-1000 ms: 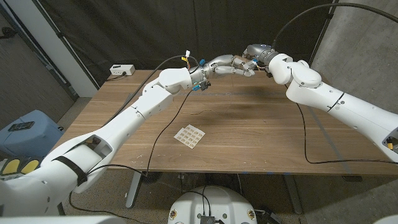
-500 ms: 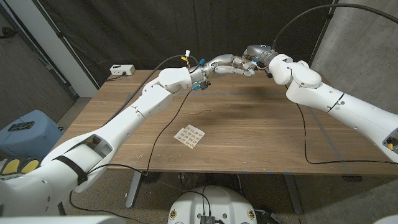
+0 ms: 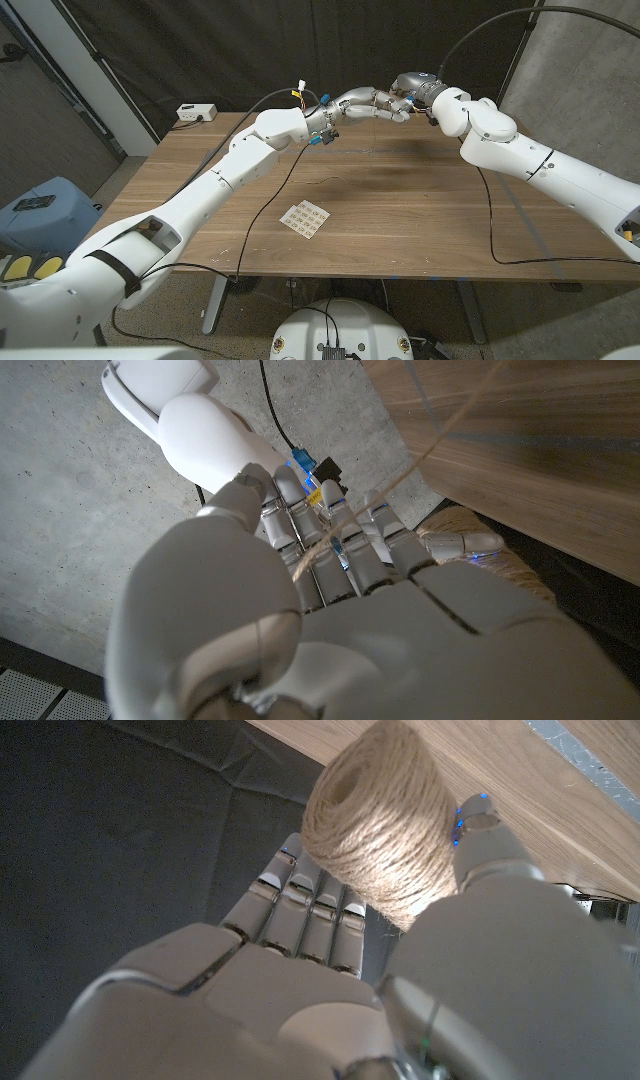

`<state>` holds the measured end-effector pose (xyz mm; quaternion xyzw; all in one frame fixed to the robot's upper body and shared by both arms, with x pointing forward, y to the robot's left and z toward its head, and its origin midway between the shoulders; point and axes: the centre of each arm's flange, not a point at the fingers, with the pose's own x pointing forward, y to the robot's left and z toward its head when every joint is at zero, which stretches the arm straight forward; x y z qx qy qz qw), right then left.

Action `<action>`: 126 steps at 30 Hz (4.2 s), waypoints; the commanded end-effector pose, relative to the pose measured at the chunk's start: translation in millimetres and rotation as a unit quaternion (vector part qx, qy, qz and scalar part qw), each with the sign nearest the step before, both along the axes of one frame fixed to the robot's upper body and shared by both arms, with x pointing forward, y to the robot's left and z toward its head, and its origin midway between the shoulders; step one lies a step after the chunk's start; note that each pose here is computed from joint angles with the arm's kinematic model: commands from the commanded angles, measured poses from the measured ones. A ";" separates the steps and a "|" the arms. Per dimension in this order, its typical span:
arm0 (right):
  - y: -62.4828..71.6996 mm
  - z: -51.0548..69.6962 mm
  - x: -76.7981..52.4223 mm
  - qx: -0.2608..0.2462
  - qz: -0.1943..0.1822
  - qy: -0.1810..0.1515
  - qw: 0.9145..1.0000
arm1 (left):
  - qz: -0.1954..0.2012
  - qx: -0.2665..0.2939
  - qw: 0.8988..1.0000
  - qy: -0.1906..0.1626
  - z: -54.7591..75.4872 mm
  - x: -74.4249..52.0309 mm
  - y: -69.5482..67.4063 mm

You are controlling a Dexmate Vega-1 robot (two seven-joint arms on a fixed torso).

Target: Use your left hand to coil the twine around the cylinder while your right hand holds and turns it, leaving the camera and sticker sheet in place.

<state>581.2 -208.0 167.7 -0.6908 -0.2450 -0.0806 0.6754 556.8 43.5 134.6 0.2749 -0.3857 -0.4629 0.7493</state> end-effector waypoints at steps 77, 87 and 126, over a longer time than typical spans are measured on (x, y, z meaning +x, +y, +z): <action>13.7 -5.1 43.0 -0.004 -0.005 0.032 0.999 | -0.109 0.033 0.994 0.000 28.4 -44.3 0.4; 12.0 -3.7 45.3 -0.002 -0.008 0.032 0.999 | -0.109 0.029 0.994 -0.003 32.9 -48.5 2.1; -2.1 31.7 24.4 -0.003 -0.022 -0.006 1.000 | -0.039 0.136 0.986 0.090 -59.2 10.9 -14.5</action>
